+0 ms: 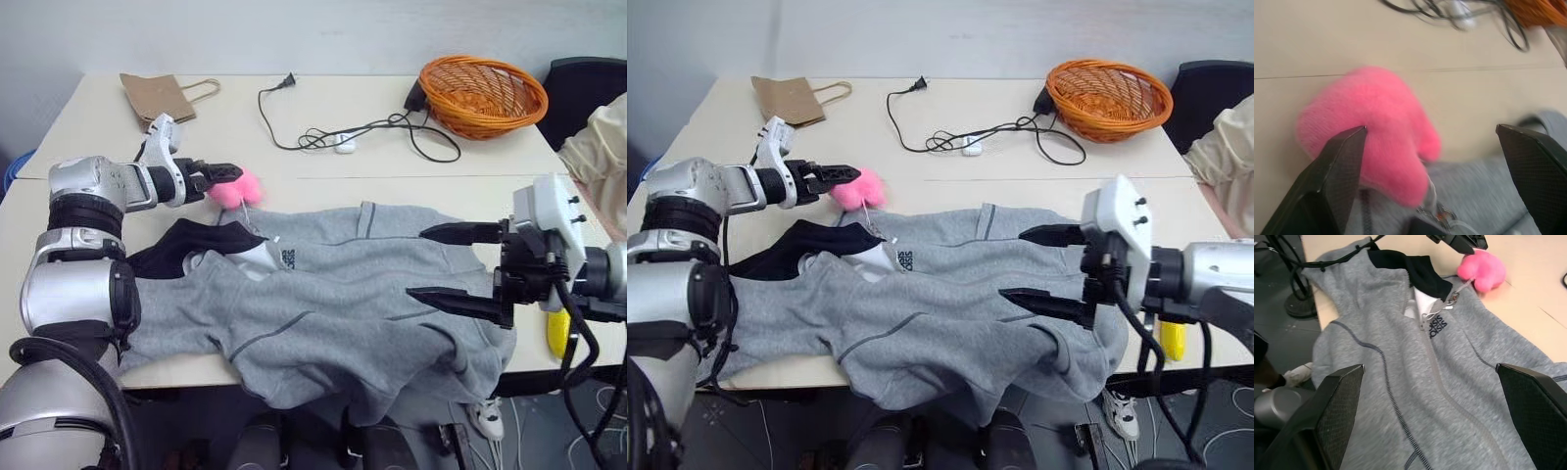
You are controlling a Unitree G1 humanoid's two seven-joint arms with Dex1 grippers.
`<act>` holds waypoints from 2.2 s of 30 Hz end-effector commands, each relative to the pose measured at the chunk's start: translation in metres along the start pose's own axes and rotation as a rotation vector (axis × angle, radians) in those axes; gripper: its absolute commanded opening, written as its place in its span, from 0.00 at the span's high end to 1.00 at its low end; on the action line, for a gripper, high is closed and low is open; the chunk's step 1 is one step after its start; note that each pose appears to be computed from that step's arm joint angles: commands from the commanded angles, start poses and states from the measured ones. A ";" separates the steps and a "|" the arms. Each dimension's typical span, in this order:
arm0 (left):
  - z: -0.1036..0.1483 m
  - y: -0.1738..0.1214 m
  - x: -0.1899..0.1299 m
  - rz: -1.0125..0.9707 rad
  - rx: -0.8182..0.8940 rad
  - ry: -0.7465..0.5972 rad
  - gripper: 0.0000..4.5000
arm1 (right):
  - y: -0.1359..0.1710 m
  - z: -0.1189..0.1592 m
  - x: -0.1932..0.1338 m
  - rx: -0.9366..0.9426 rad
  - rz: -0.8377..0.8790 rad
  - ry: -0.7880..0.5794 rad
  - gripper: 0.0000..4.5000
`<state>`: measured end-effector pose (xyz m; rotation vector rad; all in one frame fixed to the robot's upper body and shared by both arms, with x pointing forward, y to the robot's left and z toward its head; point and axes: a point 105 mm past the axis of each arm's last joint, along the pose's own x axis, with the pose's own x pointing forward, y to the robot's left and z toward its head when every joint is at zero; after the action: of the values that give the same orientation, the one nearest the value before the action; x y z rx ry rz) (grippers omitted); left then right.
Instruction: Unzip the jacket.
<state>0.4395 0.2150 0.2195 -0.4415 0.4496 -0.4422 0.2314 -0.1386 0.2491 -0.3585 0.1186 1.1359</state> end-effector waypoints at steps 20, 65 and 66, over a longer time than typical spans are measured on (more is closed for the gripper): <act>-0.014 -0.005 0.030 0.096 -0.112 -0.018 0.26 | -0.012 0.012 0.022 -0.077 -0.039 -0.095 0.00; -0.101 -0.196 -0.023 -0.986 1.077 0.200 0.19 | -0.007 -0.065 -0.001 -0.148 -0.227 0.213 0.00; -0.100 -0.193 -0.028 -1.005 1.092 0.206 0.19 | -0.008 -0.066 -0.001 -0.173 -0.219 0.224 0.00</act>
<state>0.3209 0.0399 0.2309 0.4719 0.1693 -1.5246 0.2433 -0.1660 0.1836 -0.5659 0.2087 0.8737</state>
